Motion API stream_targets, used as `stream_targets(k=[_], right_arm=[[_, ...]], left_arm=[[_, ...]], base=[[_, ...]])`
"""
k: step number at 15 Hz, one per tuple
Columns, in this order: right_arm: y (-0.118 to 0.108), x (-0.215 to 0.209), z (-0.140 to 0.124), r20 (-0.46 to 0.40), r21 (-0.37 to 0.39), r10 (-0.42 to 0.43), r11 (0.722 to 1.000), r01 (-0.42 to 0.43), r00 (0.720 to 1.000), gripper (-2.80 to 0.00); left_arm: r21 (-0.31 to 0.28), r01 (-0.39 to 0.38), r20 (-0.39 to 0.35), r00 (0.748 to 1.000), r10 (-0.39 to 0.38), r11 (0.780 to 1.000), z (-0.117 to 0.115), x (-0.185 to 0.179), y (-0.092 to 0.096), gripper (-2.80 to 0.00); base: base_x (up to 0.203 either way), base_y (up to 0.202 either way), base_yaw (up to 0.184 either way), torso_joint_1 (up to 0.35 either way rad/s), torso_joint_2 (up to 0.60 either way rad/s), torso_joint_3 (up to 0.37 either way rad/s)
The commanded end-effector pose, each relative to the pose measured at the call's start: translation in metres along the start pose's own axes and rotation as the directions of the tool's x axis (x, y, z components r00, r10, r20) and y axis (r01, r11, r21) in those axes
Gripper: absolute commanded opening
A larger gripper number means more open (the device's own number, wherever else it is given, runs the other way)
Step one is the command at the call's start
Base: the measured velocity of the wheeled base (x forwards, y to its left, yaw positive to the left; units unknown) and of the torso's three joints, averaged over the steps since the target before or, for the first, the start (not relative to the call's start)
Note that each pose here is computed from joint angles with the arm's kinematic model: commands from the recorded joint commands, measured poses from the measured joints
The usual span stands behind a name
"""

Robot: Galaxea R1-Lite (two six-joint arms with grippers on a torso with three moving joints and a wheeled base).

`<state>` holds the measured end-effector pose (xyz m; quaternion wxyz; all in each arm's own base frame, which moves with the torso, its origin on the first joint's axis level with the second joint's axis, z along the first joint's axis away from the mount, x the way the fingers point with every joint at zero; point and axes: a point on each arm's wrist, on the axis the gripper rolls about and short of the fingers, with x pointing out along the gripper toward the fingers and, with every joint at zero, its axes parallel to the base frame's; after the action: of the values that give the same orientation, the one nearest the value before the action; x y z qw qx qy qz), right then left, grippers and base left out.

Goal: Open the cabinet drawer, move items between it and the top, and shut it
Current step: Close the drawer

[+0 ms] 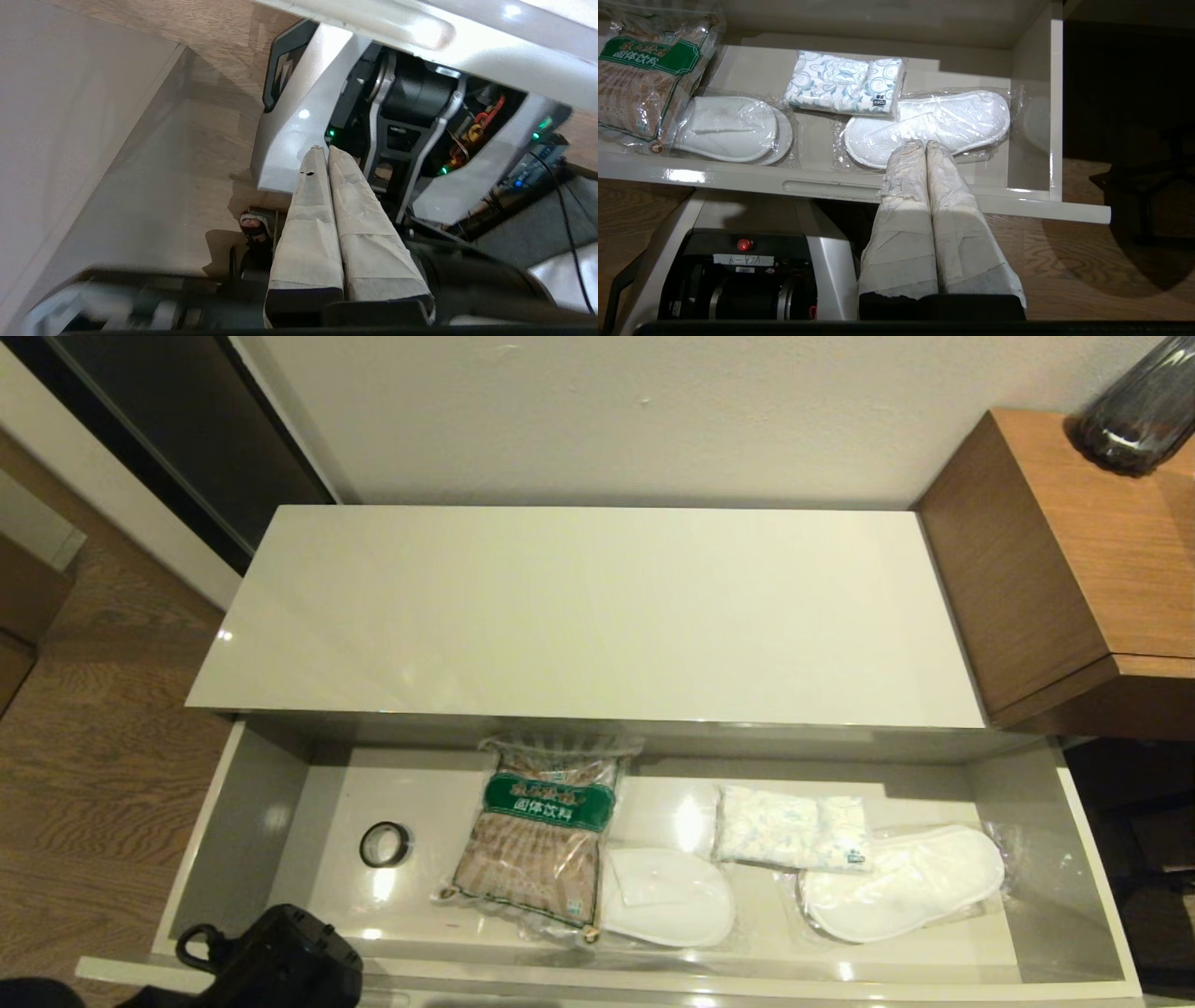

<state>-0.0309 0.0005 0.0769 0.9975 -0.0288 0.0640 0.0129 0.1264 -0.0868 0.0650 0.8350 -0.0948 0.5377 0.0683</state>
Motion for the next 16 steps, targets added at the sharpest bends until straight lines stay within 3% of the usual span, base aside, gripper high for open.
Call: stream_targets(k=[1,5,8,10,12,14,16], right_arm=[[0.000,0.000,0.000,-0.002,-0.001,0.001,1.000,-0.001,1.000,-2.80],[0.000,0.000,0.000,-0.003,-0.001,0.001,1.000,-0.001,1.000,-2.80],[0.000,0.000,0.000,-0.002,-0.001,0.001,1.000,-0.001,1.000,-2.80],[0.000,0.000,0.000,-0.002,-0.001,0.001,1.000,-0.001,1.000,-2.80],[0.000,0.000,0.000,-0.005,-0.001,0.001,1.000,-0.001,1.000,-2.80],[0.000,0.000,0.000,-0.003,-0.001,0.001,1.000,-0.001,1.000,-2.80],[0.000,0.000,0.000,-0.003,-0.001,0.001,1.000,-0.001,1.000,-2.80]], left_arm=[[0.012,-0.062,-0.039,0.997,0.062,0.998,-0.007,0.030,-0.004,-2.80],[-0.025,-0.080,-0.002,0.997,0.080,0.996,0.000,0.056,-0.009,-2.80],[-0.078,-0.091,0.064,0.993,0.096,0.993,0.024,0.064,-0.014,-2.80],[-0.081,-0.089,0.084,0.992,0.095,0.993,0.034,0.065,-0.013,-2.80],[-0.143,-0.097,0.142,0.983,0.117,0.985,0.068,0.065,-0.002,-2.80],[-0.162,-0.086,0.202,0.972,0.118,0.983,0.103,0.057,-0.001,-2.80],[-0.169,-0.084,0.213,0.970,0.120,0.982,0.121,0.045,-0.002,-2.80]], base=[[0.000,0.000,0.000,0.000,0.00,0.000],[0.000,0.000,0.000,0.000,0.00,0.000],[0.000,0.000,0.000,0.000,0.00,0.000],[0.000,0.000,0.000,0.000,0.00,0.000],[0.000,0.000,0.000,0.000,0.00,0.000],[0.000,0.000,0.000,0.000,0.00,0.000],[0.000,0.000,0.000,0.000,0.00,0.000]])
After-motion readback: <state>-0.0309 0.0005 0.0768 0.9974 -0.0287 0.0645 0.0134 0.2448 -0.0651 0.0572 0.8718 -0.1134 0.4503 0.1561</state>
